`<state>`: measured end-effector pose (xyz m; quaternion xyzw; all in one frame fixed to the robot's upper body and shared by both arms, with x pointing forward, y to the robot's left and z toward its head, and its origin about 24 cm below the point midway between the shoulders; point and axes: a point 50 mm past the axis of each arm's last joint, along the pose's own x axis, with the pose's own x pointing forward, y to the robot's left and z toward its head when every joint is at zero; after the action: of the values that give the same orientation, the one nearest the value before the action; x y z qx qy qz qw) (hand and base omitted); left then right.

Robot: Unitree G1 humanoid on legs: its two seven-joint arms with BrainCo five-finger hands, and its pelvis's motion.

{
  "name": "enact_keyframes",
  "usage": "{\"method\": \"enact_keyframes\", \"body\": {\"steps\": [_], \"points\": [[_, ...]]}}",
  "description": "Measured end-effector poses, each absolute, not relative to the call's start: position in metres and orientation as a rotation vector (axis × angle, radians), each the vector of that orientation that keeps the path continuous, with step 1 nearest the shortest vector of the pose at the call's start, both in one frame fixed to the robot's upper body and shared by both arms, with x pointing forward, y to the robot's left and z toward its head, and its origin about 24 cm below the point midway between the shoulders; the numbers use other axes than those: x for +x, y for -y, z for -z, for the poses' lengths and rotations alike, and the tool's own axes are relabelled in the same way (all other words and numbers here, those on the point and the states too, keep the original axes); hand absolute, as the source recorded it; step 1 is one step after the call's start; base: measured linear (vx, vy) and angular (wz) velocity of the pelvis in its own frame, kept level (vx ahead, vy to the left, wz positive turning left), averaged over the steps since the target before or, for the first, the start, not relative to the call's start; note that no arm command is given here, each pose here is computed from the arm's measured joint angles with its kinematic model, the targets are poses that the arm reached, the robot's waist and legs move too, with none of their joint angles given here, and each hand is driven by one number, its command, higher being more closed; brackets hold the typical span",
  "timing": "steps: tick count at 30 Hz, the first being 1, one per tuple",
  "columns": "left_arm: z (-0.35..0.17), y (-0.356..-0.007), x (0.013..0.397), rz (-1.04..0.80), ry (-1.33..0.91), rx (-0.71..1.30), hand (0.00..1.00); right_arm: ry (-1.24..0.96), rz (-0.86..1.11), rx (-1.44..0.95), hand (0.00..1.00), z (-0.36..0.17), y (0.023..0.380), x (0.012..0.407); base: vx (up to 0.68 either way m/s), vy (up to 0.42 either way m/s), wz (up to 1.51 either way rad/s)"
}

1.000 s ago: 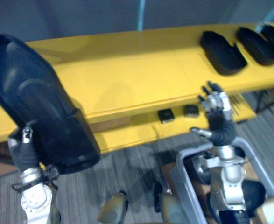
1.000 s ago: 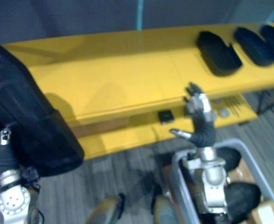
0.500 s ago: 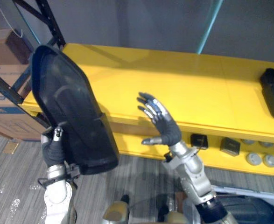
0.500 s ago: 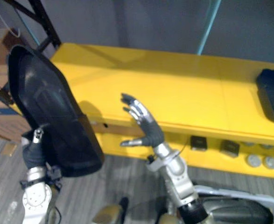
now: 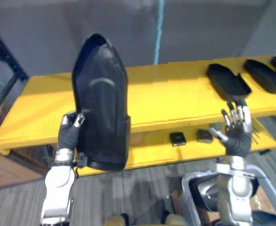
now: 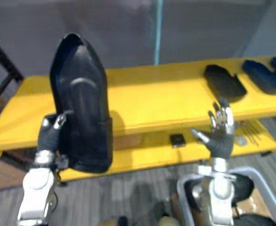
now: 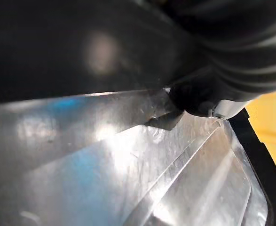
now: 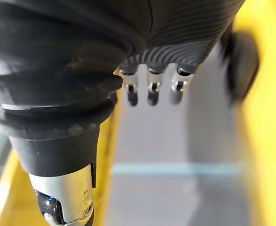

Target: Walk over and take plastic housings, then place them on the shelf

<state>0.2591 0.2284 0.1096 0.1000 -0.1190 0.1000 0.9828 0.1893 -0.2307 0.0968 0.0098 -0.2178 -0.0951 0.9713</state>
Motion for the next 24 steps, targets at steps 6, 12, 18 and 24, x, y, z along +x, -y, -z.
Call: {"method": "enact_keyframes", "body": {"steps": [6,12,18,24], "points": [[-0.097,-0.268,0.305,-0.442,0.012,0.158,1.0,0.303,0.123,0.092,0.0,-0.074,0.224,0.175,0.03,-0.011,-0.5],[-0.115,-0.275,0.329,-0.597,-0.02,0.058,1.0,0.251,-0.014,0.202,0.0,-0.066,0.19,0.17,-0.01,-0.038,-0.21],[-0.146,-0.291,0.34,-0.779,0.002,0.055,1.0,0.222,-0.102,0.267,0.0,-0.064,0.161,0.167,-0.02,-0.051,-0.12],[-0.22,-0.312,0.345,-0.971,0.129,0.239,1.0,0.191,-0.136,0.309,0.0,-0.063,0.145,0.166,0.03,-0.029,-0.15]]}}
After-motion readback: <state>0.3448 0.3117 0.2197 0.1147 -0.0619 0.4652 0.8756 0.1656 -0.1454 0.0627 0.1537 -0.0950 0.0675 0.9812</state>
